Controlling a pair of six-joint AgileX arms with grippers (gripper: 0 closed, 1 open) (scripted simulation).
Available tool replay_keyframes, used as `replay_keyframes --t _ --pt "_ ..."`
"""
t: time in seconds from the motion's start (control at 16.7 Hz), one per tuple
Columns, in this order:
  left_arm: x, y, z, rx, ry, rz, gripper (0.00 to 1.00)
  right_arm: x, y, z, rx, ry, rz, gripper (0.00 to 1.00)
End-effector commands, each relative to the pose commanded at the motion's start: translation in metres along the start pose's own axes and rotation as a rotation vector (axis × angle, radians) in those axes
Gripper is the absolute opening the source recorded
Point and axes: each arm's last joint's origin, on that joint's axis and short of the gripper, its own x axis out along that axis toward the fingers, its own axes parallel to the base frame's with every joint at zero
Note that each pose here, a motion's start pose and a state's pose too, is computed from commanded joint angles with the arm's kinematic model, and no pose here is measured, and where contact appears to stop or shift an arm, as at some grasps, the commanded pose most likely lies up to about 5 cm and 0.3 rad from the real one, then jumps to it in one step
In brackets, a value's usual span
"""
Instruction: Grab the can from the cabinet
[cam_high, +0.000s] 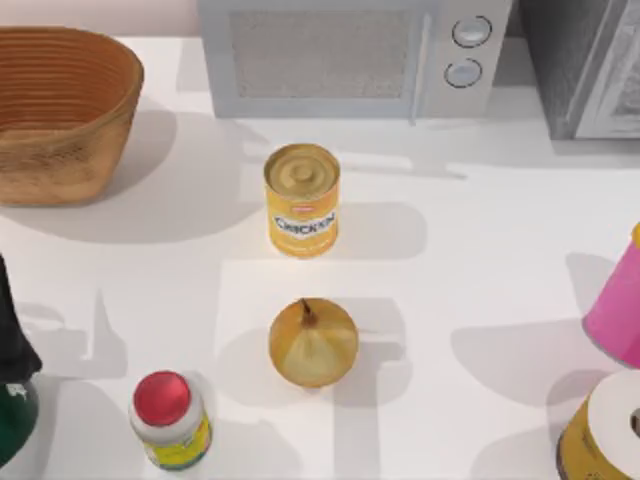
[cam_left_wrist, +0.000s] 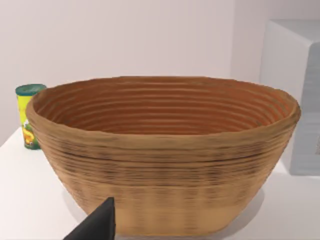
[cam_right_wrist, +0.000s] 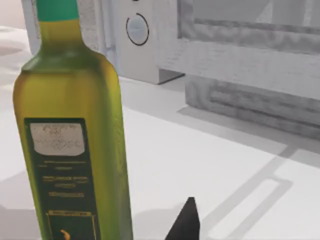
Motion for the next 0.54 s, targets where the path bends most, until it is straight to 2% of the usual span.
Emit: replay_keyframes --t 0.18,0.54 --pt "0.0000 0.0000 0.0000 0.000 0.000 0.000 1.00 0.0000 0.0000 0.0000 0.000 0.000 0.000 0.98" --pt "0.0000 0.0000 0.0000 0.000 0.000 0.000 1.00 0.0000 0.0000 0.0000 0.000 0.000 0.000 1.00"
